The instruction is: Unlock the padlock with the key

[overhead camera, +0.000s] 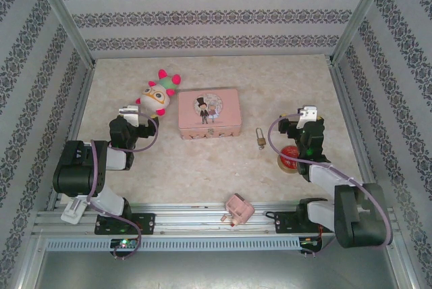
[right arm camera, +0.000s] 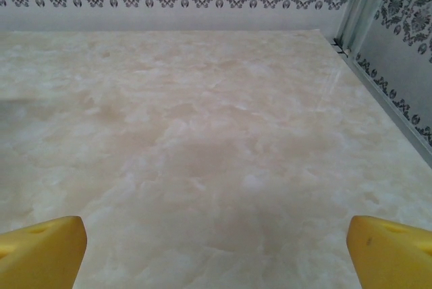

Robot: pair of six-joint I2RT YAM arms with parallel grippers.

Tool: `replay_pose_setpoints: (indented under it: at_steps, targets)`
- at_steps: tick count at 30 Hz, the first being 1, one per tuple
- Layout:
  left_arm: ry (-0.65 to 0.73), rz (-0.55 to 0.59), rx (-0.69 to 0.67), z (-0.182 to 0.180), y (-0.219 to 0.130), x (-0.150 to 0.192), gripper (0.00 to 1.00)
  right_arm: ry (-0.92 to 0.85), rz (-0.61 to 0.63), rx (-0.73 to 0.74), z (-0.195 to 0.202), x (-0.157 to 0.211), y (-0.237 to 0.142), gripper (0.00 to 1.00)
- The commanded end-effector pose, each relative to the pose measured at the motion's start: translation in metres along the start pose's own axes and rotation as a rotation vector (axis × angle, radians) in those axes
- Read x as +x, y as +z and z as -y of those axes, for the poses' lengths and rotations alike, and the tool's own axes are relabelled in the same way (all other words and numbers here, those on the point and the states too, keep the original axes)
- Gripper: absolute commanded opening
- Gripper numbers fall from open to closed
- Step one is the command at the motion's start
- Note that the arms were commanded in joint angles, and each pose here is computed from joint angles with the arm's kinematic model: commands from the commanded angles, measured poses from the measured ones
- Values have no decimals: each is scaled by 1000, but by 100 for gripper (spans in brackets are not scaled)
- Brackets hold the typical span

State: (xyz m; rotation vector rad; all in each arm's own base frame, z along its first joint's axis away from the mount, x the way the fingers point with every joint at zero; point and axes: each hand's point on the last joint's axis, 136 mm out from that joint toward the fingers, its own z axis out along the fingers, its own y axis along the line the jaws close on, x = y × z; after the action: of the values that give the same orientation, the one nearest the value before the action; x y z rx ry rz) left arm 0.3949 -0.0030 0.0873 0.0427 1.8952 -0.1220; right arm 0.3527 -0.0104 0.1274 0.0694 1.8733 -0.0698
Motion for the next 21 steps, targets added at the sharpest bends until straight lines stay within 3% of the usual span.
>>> replay_pose_setpoints:
  at_steps: [1,10,14,18,21]
  targets:
    - [13,13,53,7,0,-4,99,18,75,-53,-3,-10,4,98]
    - [6,15,29,3,0,-4,99,94,86,-68,-2,8,36,98]
    - [9,13,32,3,0,-4,99,78,11,-67,-4,12,43,98]
    - [9,12,31,3,0,-4,99,27,21,-207,-28,5,46,98]
    - [9,13,34,4,1,-4,99,25,28,-231,-32,4,44,98]
